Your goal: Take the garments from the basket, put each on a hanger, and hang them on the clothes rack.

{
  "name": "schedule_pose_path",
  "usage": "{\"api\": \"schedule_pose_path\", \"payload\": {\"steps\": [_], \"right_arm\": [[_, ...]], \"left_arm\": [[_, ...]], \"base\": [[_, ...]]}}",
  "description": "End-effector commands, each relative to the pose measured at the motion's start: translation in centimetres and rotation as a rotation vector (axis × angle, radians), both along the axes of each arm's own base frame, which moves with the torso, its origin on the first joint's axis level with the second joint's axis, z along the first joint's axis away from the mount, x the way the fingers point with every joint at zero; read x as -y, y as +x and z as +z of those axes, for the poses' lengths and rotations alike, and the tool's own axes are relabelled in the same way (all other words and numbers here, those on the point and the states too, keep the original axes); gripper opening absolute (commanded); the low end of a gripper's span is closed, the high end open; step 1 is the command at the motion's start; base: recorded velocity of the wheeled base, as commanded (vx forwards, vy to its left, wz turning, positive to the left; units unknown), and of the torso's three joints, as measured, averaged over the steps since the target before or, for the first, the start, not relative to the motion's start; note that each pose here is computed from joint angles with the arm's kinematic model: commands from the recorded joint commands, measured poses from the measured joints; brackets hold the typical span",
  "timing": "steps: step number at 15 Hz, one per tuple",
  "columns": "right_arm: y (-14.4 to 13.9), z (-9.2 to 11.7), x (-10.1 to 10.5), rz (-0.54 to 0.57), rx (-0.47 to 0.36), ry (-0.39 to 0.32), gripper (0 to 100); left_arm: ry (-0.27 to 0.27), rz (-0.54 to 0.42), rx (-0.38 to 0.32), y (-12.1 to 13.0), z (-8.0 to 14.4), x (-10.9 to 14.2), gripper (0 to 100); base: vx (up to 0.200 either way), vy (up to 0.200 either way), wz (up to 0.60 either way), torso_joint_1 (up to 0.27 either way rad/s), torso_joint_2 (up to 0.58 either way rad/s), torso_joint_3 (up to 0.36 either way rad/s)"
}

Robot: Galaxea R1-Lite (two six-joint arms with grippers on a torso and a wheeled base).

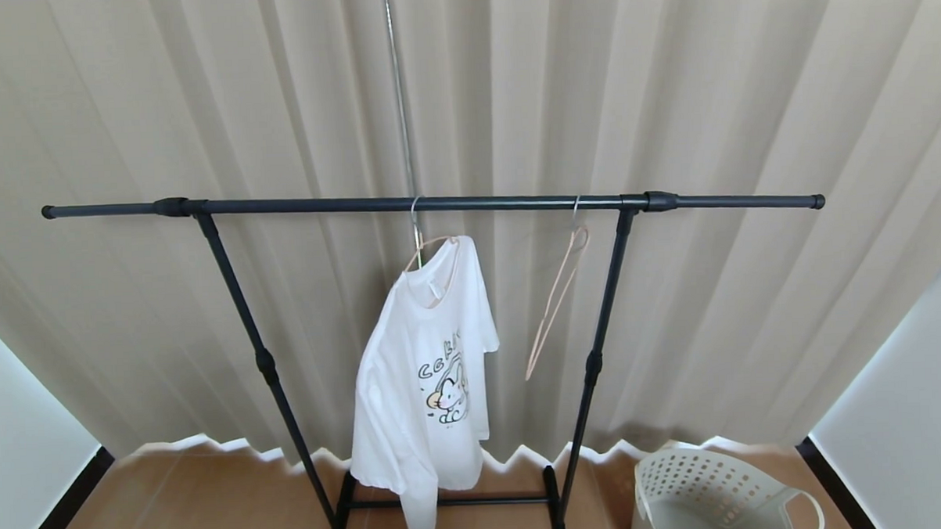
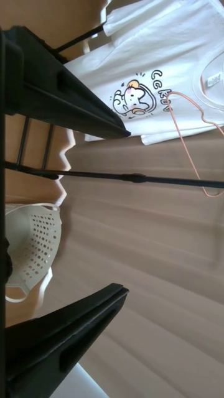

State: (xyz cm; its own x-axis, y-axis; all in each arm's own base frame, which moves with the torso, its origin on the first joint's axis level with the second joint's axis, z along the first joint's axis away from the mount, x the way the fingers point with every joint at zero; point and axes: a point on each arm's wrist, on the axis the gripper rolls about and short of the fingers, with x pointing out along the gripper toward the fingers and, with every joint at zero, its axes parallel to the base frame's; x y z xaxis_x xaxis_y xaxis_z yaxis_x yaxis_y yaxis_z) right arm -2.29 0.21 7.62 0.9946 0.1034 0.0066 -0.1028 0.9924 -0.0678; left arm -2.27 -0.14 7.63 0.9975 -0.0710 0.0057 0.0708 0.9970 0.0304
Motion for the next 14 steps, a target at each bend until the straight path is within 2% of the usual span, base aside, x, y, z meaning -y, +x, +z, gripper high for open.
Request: {"api": "schedule_pose_path", "payload": {"steps": [1,14], "right_arm": [[0.00,0.01,0.00,0.001,0.001,-0.002,100],[0.00,0.01,0.00,0.001,0.001,0.000,100]], "left_arm": [[0.001,-0.001,0.002,-0.01,0.00,0.00,100],[0.002,-0.001,0.002,-0.01,0.00,0.00,100]], "base": [[0.000,0.000,0.00,-0.105,0.22,0.115],[0.000,0.000,0.00,-0.144,0.32,0.173]]}}
